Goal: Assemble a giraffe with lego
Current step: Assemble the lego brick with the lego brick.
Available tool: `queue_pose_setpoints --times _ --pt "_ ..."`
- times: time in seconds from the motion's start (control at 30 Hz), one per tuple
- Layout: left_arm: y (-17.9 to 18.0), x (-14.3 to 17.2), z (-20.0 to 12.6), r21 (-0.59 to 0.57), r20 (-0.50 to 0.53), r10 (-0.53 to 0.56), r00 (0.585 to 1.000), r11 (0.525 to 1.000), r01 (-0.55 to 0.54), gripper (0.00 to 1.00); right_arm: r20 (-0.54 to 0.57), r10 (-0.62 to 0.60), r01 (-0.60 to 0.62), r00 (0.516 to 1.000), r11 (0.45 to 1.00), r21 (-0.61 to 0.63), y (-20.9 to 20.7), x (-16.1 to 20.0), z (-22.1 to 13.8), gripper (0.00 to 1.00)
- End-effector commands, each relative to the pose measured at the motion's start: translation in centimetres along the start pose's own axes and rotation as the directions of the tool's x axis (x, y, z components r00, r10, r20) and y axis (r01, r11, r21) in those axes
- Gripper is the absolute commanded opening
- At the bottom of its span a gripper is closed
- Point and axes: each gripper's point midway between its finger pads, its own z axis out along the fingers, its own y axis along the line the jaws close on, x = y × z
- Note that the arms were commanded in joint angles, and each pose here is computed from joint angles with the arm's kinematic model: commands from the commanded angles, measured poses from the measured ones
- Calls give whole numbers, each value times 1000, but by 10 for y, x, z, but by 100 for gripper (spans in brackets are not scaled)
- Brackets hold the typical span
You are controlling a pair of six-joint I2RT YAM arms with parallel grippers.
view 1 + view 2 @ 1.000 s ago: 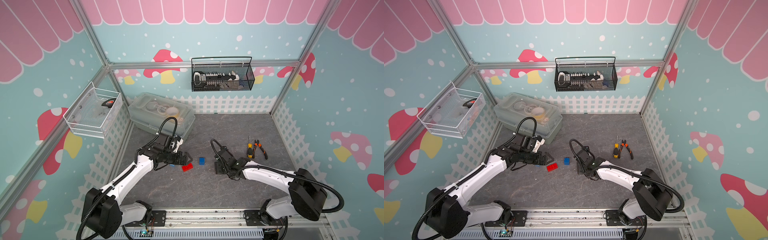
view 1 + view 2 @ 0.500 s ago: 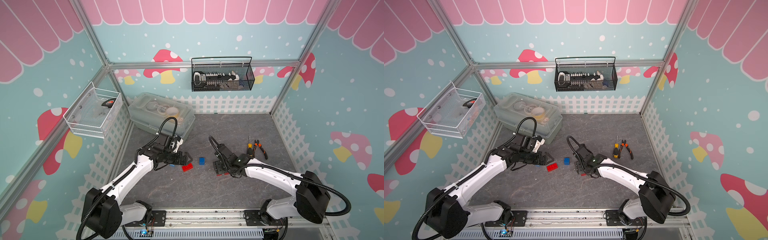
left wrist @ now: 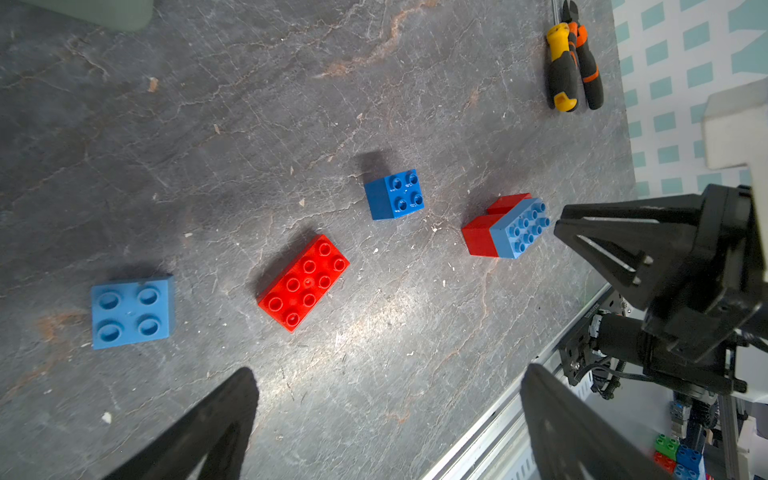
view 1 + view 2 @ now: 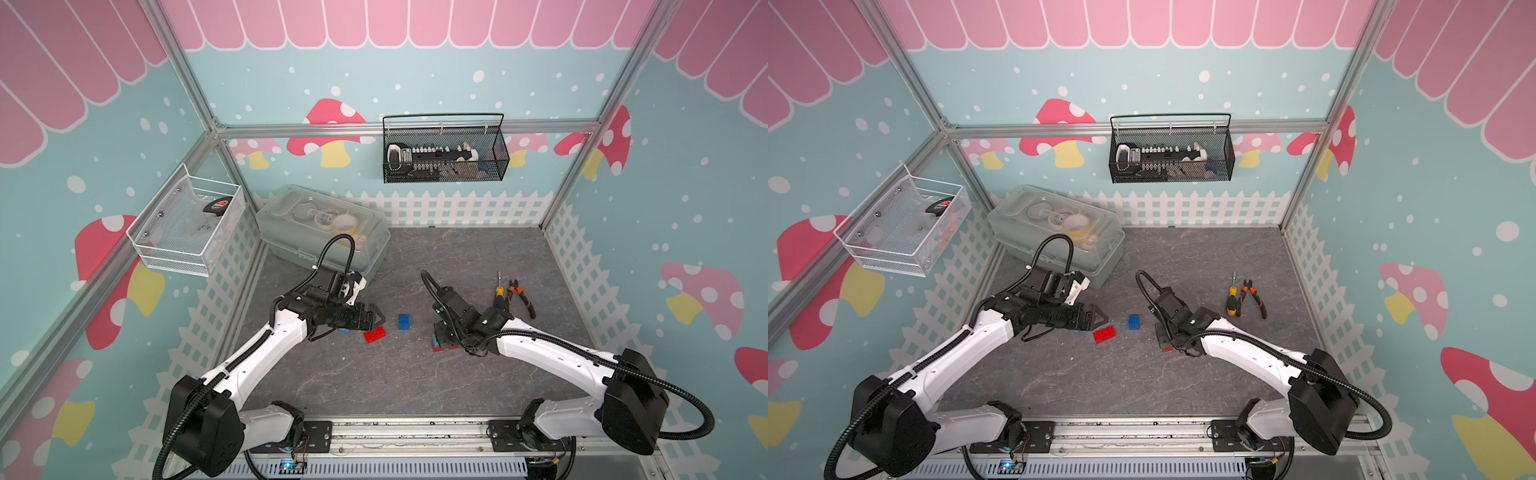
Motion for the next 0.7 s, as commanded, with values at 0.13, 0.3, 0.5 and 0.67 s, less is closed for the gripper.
queue_pose_setpoints --times 0.13,0.3,0.5,0.67 --pt "-1 3 2 4 -17 7 1000 1000 -7 98 -76 -11 12 997 1000 8 -1 21 14 3" --pt "-1 4 2 0 -15 8 1000 1000 -8 99 -127 -4 4 992 1000 4 0 35 26 0" --pt "-1 3 2 0 -14 10 1000 1000 -10 98 -162 6 -5 987 1000 6 -1 46 33 0" --pt "0 4 2 0 -17 7 1000 1000 -7 99 -116 -1 2 993 1000 4 -1 35 24 0"
